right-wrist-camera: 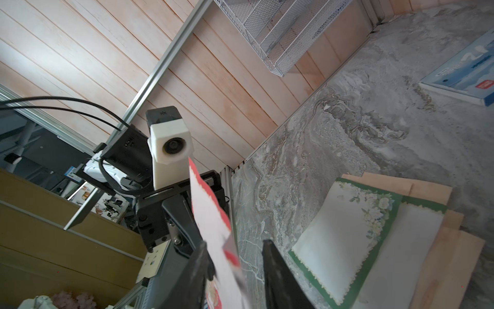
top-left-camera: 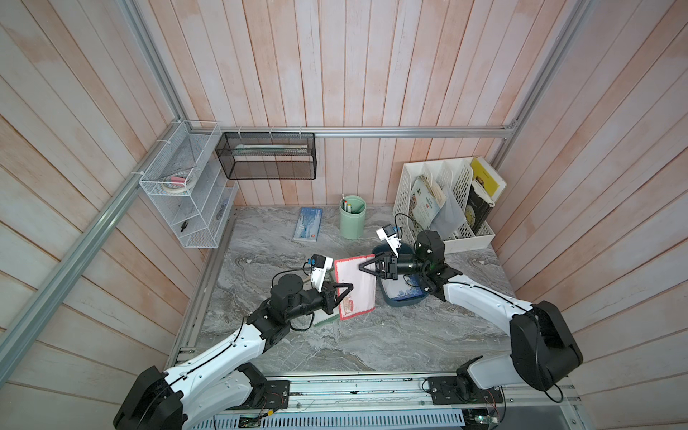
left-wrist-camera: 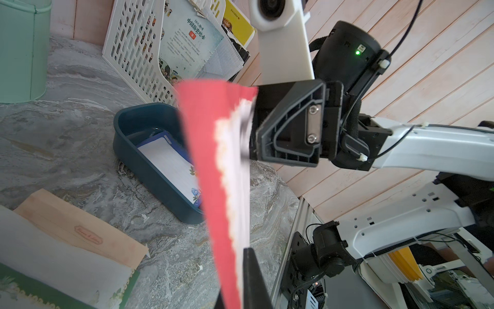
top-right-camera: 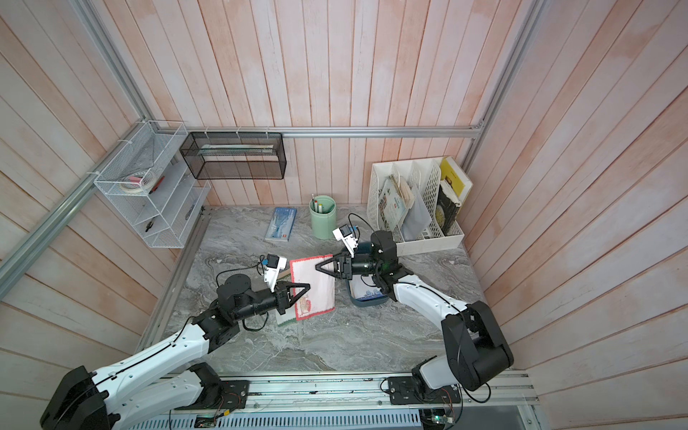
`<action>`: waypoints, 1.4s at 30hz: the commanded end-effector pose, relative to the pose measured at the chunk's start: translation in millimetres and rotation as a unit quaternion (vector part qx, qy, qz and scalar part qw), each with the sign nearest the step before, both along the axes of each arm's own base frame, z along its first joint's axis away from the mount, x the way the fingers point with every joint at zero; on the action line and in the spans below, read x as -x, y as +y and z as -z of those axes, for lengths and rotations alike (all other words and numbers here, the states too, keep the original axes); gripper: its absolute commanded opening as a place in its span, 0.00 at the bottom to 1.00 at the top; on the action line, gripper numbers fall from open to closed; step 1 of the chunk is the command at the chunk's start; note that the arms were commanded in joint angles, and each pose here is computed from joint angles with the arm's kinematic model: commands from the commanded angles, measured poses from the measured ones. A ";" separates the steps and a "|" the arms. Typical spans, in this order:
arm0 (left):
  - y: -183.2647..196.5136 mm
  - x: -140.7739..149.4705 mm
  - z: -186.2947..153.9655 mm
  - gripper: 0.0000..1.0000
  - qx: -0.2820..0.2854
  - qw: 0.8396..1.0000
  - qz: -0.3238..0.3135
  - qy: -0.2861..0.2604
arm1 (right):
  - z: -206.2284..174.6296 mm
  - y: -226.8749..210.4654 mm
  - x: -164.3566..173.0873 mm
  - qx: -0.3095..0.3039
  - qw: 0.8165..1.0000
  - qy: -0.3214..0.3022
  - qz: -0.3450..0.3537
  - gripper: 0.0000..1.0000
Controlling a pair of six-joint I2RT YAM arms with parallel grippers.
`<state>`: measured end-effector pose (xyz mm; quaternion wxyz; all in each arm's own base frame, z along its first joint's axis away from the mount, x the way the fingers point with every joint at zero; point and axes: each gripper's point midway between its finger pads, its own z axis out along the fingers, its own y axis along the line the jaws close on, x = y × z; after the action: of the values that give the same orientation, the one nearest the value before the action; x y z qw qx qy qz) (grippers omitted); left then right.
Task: Take out the stationery paper from the storage box
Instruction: Place the stationery paper at the center of the board.
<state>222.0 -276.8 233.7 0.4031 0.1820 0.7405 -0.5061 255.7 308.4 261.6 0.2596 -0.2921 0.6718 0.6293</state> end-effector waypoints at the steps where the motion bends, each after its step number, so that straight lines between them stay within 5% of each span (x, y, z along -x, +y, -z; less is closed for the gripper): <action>1: 3.5 0.0 -4.4 0.00 -0.002 1.000 -0.005 -0.013 | -14.3 -2.9 -1.5 -0.005 1.000 -0.024 0.008 0.04; 5: 3.6 0.1 -3.1 0.00 -0.004 1.000 -0.005 -0.012 | -14.7 -3.3 -2.5 -0.004 1.000 -0.025 0.010 0.00; 6: 3.5 0.5 -2.8 0.00 -0.004 1.000 -0.004 -0.012 | -15.9 -3.6 -2.8 -0.004 1.000 -0.026 0.012 0.08; 8: 3.9 0.6 -2.0 0.00 -0.006 1.000 -0.004 -0.012 | -17.8 -4.0 -4.3 -0.004 0.999 -0.029 0.019 0.44; 9: 4.3 0.7 -2.5 0.00 -0.007 1.000 -0.005 -0.012 | -19.3 -4.6 -5.3 -0.004 0.999 -0.032 0.021 0.42; 11: 4.9 0.8 -1.7 0.00 -0.009 1.000 -0.006 -0.012 | -21.6 -4.8 -5.4 -0.004 0.999 -0.038 0.022 0.04; 17: 10.0 1.5 3.4 0.00 -0.016 1.000 -0.016 -0.007 | -18.4 -12.0 -17.9 0.004 0.998 -0.034 0.053 0.00; 19: 13.2 1.0 6.7 0.00 -0.024 0.999 -0.025 -0.002 | -15.5 -16.8 -23.6 0.009 0.997 -0.026 0.066 0.41; 20: 16.9 -1.8 9.6 0.00 -0.033 0.999 -0.039 0.002 | -13.0 -20.6 -27.5 0.014 0.997 -0.023 0.076 0.52; 25: 54.2 -22.6 46.6 0.00 -0.120 0.979 -0.153 0.058 | -1.5 -43.2 -46.2 0.067 0.987 -0.029 0.144 0.62; 31: 104.0 -34.7 96.0 0.01 -0.190 0.941 -0.242 0.140 | 43.3 -87.6 -86.2 0.235 0.928 -0.035 0.288 0.63; 37: 127.0 -38.2 117.5 0.19 -0.203 0.926 -0.272 0.164 | 123.8 -140.1 -117.3 0.419 0.828 0.017 0.372 0.64; 40: 134.7 -39.2 127.3 0.35 -0.222 0.915 -0.286 0.178 | 160.4 -159.5 -122.4 0.497 0.781 0.038 0.376 0.64; 42: 141.1 -39.7 132.9 0.59 -0.238 0.905 -0.300 0.189 | 179.0 -170.6 -125.3 0.539 0.751 0.050 0.377 0.64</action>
<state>263.8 -149.5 114.4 0.3483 -0.0377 0.9072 -0.2327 388.5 176.4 112.6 0.2928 -0.0822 0.9412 0.1473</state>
